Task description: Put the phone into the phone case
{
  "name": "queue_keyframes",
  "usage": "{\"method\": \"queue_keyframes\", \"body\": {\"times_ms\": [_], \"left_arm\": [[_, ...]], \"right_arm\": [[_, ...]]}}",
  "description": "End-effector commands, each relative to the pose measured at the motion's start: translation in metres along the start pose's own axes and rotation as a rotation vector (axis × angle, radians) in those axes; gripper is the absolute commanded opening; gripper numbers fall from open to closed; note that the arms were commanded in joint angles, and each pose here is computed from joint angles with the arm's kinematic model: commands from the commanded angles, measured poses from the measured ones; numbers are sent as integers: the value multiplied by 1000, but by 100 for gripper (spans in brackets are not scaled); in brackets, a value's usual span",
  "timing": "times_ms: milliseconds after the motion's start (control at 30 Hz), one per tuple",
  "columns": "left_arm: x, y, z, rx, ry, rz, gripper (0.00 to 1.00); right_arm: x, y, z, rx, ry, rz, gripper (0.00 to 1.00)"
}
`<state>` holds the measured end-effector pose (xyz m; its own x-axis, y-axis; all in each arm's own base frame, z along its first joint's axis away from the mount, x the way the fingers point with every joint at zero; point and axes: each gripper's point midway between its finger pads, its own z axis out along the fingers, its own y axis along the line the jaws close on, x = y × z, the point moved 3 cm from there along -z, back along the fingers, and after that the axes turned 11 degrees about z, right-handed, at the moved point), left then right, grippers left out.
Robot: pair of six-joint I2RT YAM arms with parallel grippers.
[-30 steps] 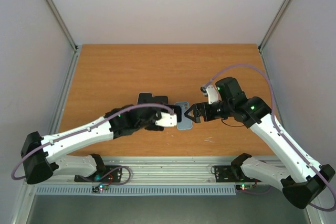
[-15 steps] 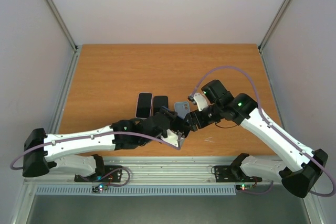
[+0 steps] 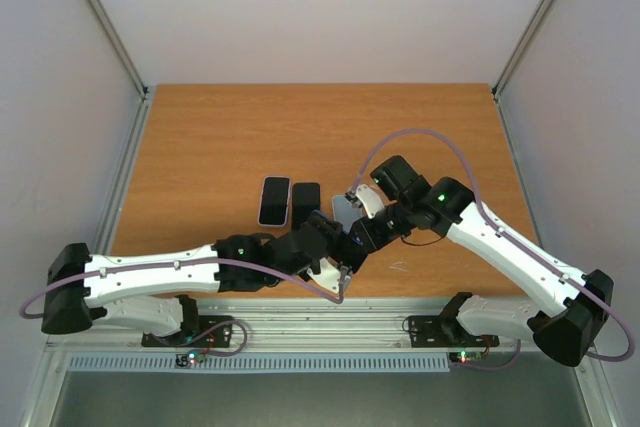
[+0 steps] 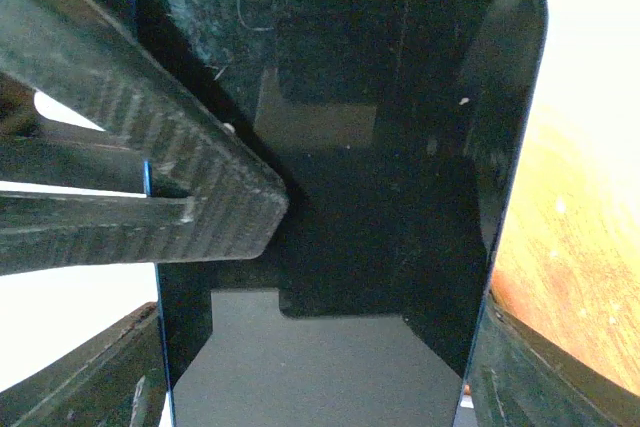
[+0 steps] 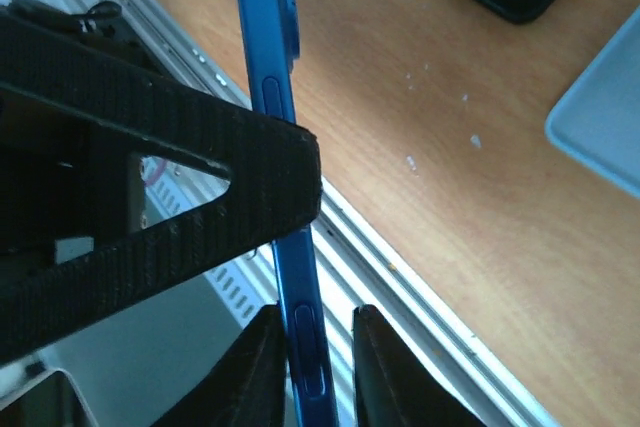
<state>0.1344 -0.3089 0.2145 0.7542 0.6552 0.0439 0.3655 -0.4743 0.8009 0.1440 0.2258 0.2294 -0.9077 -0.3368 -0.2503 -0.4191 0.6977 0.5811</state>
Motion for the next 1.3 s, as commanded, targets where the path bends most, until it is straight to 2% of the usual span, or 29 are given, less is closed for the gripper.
{"method": "queue_keyframes", "body": {"times_ms": [0,100,167,333,533,733,900,1033,1267], "left_arm": [[-2,8,3,-51,6,-6,55],[0,5,4,-57,18,0,59],[1,5,5,-61,27,1,62],[6,10,5,-97,61,-37,79],[15,14,0,-117,102,-94,98],[30,22,-8,-114,154,-222,99],[52,42,-21,-108,245,-488,99],[67,58,-29,-139,289,-814,99],[75,54,-22,-88,227,-1320,99]], "right_arm": [[2,2,4,-16,10,-14,14],[2,2,2,-20,-4,-22,2],[3,3,-1,-24,-19,-30,1],[2,-5,-6,35,-65,-29,1],[-8,-25,-11,90,-137,45,1],[-21,-49,-9,148,-231,144,1],[-30,-66,1,196,-303,215,1],[-41,-79,8,223,-384,250,1],[-49,-97,25,251,-446,314,1]]}}
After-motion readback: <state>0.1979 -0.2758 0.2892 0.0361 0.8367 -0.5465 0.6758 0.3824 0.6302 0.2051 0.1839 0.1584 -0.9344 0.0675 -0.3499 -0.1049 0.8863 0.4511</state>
